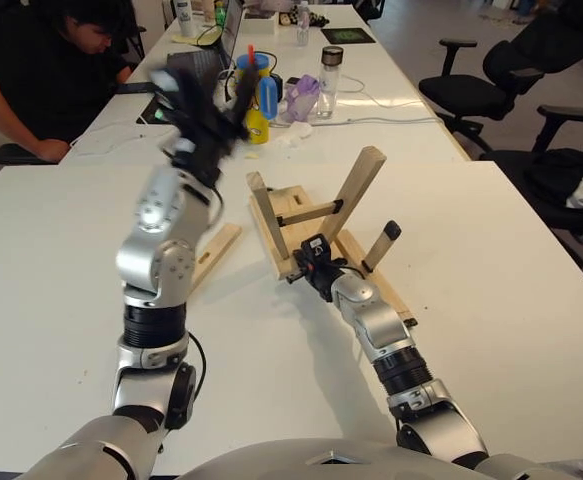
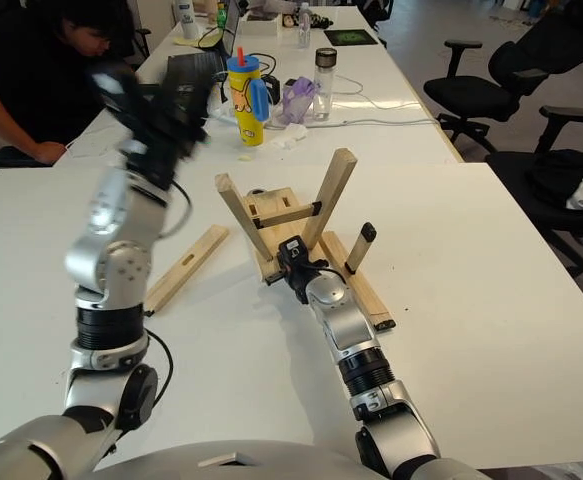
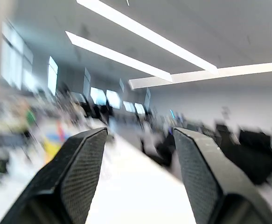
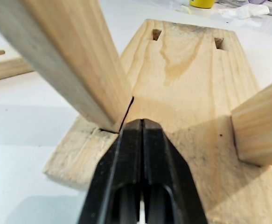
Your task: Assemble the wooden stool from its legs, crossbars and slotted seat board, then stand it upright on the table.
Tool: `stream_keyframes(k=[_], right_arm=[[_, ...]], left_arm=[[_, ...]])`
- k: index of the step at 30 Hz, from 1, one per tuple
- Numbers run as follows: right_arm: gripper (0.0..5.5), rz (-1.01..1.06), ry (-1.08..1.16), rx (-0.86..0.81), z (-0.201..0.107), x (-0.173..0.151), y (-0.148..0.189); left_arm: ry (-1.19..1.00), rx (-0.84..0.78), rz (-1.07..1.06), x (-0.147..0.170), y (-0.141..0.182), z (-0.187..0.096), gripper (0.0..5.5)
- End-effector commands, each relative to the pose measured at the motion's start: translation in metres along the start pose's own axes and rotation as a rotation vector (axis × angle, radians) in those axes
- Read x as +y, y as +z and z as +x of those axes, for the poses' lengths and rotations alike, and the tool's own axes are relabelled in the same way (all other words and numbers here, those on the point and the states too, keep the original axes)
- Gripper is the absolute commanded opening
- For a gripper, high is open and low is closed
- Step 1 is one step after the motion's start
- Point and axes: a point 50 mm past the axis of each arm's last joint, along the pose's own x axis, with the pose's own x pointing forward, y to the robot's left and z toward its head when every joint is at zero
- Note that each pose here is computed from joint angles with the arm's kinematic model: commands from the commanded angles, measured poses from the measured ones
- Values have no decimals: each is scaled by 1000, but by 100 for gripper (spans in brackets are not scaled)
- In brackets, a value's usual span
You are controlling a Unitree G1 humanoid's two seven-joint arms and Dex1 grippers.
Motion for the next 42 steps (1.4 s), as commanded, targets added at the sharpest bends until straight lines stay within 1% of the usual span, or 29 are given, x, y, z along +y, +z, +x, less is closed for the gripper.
stream_keyframes(k=[1,4,5,7,10,12,16,18,21,23,26,28,30,32,34,37,39,40,42], right_arm=[[0,69,14,133,0,7,-30],[0,72,63,74,-1,16,-12],[0,76,90,43,-1,22,-3],[0,85,134,3,-2,31,11],[0,100,168,-41,4,46,26],[0,104,152,-57,8,52,33],[0,131,88,-52,11,48,39],[0,153,100,-88,3,48,47],[0,144,176,-145,-17,51,57],[0,168,267,-180,-39,51,61],[0,193,332,-222,-68,40,57],[0,193,264,-275,-86,22,50],[0,188,120,-367,-103,2,47],[0,142,-162,-503,-124,-30,57],[0,112,-345,-582,-135,-50,67],[0,89,-453,-647,-133,-64,84],[0,124,-468,-637,-118,-67,94],[0,142,-439,-618,-108,-65,97],[0,141,-294,-581,-86,-49,103]], left_arm=[[178,69,156,28,-8,-34,267],[275,284,194,42,-38,-69,267],[292,379,185,44,-50,-83,267],[301,514,172,43,-67,-103,267],[282,660,171,40,-86,-125,267],[304,717,120,38,-96,-133,267],[282,712,87,29,-99,-130,267],[285,683,76,27,-96,-128,237],[294,655,90,25,-90,-128,198],[315,648,94,26,-87,-132,163],[352,630,95,26,-84,-137,117],[355,608,105,26,-81,-136,87],[362,577,100,26,-77,-134,58],[365,518,122,28,-70,-126,27],[348,472,167,27,-63,-119,3],[365,435,208,27,-58,-113,3],[372,425,248,30,-57,-112,3],[351,435,250,29,-59,-111,3],[241,490,209,15,-70,-107,3]])
